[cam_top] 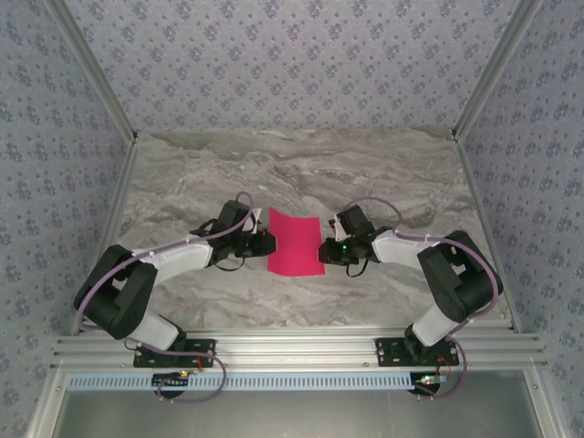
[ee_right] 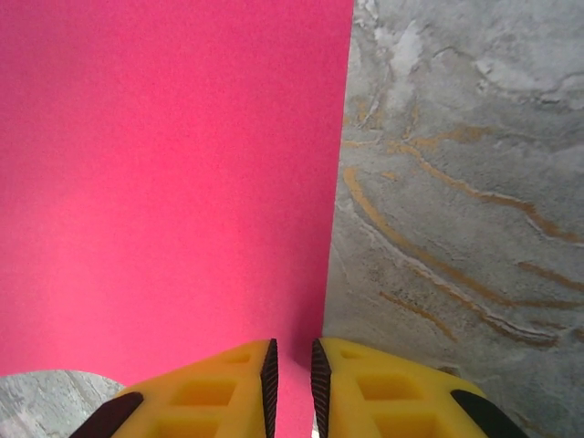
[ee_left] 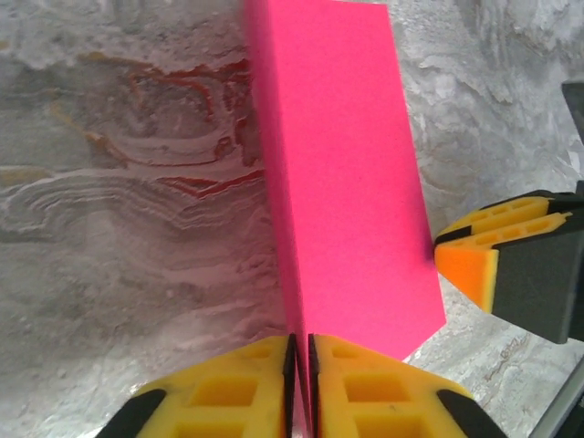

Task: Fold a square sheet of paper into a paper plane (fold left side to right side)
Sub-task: Place a square sheet of paper at the center of the table, then first fold in half a square sheet of paper at the center of the table.

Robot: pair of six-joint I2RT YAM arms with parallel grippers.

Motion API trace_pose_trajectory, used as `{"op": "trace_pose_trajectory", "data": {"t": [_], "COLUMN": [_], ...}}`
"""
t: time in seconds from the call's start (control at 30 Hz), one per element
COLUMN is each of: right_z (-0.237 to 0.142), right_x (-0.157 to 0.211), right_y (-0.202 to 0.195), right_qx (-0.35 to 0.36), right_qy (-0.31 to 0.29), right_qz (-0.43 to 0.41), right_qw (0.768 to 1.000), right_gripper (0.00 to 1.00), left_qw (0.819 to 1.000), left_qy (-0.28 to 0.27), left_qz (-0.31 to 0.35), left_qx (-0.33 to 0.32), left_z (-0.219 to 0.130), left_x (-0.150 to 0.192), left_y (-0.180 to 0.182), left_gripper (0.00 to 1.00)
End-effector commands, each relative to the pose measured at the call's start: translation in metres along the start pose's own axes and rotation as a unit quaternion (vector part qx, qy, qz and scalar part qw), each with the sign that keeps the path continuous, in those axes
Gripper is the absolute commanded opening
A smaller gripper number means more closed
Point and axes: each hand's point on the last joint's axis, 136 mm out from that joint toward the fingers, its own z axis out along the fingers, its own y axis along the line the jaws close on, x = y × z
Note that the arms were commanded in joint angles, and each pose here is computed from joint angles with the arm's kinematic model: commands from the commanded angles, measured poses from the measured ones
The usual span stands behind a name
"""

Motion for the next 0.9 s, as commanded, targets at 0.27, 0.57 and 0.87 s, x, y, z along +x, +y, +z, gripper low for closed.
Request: {"op": "trace_pose_trajectory", "data": {"t": [0.27, 0.57, 0.87], "right_z": [0.014, -0.001, -0.046], "right_x": [0.022, 0.007, -0.041], "right_y": [-0.017, -0.005, 0.026], "right_qx": [0.039, -0.003, -0.14], "right_qy": [0.035, 0.002, -0.08], "right_qz": [0.013, 0.016, 0.025], "right_qw": [0.999, 1.0, 0.987], "right_gripper": [0.22, 0.23, 0.31], "left_qw": [0.994, 0.993, 0.994], "left_qy": [0.005, 0.025, 0.024], "left_qz": [0.016, 0.017, 0.014], "left_qx": [0.108, 0.112, 0.104], "left_z": [0.02, 0.044, 0.045], "left_x": [-0.019, -0.012, -0.01], "left_y": [-0.067, -0.074, -0.071], "left_gripper": [0.5, 0.65, 0.5]}}
